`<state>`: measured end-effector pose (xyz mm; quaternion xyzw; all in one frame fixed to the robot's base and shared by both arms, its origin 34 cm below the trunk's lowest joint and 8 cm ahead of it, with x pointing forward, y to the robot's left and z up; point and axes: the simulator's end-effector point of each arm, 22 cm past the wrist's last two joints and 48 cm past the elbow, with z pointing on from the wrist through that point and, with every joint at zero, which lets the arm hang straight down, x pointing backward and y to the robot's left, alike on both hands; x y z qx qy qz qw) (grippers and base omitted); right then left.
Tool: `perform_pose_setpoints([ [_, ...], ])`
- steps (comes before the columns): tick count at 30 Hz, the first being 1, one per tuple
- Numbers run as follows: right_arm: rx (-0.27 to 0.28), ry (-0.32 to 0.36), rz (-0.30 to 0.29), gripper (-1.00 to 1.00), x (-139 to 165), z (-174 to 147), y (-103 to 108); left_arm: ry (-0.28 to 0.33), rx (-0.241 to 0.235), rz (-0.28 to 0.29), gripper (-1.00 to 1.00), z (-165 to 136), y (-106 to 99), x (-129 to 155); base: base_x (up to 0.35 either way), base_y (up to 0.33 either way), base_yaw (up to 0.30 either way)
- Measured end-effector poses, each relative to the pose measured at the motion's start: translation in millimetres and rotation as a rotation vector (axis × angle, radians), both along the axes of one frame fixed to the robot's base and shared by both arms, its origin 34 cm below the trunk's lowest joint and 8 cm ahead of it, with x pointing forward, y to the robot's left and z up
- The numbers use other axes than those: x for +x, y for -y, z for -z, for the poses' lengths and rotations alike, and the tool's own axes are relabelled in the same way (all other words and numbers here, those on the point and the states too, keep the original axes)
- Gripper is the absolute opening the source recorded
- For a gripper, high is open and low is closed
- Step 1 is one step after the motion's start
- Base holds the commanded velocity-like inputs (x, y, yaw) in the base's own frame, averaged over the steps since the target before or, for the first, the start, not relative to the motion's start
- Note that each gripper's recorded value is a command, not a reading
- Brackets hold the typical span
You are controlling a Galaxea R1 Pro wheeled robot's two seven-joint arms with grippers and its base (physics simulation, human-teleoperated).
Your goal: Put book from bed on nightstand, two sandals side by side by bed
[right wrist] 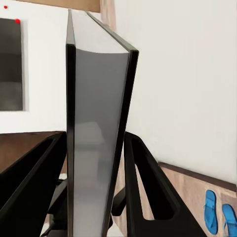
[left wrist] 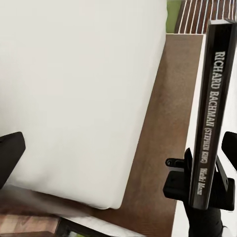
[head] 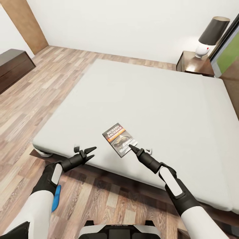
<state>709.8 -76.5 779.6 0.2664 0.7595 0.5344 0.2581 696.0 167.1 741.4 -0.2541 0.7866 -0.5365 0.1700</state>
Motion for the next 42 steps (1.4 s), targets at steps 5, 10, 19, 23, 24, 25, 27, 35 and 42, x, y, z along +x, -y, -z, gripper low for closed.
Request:
perform_pose_setpoints([
  [5,-0.001,0.000,0.000,-1.00,0.0,0.1,0.1,0.000,-0.001,0.000,1.00,-0.1,0.1,0.0,0.000,0.294,0.049],
  [10,0.001,-0.001,0.000,-1.00,-0.2,0.0,0.1,-0.001,-0.002,-0.002,1.00,0.0,0.0,0.0,0.000,0.133,0.028],
  [19,-0.001,-0.001,0.000,-1.00,0.0,0.2,0.0,-0.001,-0.001,-0.001,1.00,0.3,0.0,-0.1,0.000,0.009,0.246],
  [23,-0.002,-0.002,0.000,-1.00,-0.1,0.6,0.1,-0.001,-0.001,-0.001,1.00,0.4,0.7,-0.2,0.000,0.000,0.291],
  [24,-0.003,-0.003,0.000,-1.00,-0.4,1.1,0.2,-0.001,-0.001,-0.001,1.00,0.4,0.7,-0.2,0.000,0.000,0.292],
  [25,-0.003,-0.003,0.000,-1.00,-0.5,1.2,0.2,-0.001,-0.001,-0.001,1.00,0.4,0.8,-0.2,0.000,0.000,0.292],
  [27,-0.004,-0.004,-0.001,-1.00,-0.6,1.6,0.2,-0.001,-0.001,-0.001,1.00,0.4,0.8,-0.2,0.000,0.000,0.292],
  [35,-0.005,-0.004,-0.001,-1.00,-0.8,1.9,0.2,-0.001,-0.001,-0.001,1.00,0.5,0.8,-0.2,0.000,0.000,0.292],
  [42,-0.005,-0.004,-0.003,-1.00,-1.3,2.1,-0.3,-0.001,-0.001,-0.001,1.00,0.5,0.8,-0.1,0.000,0.000,0.292],
])
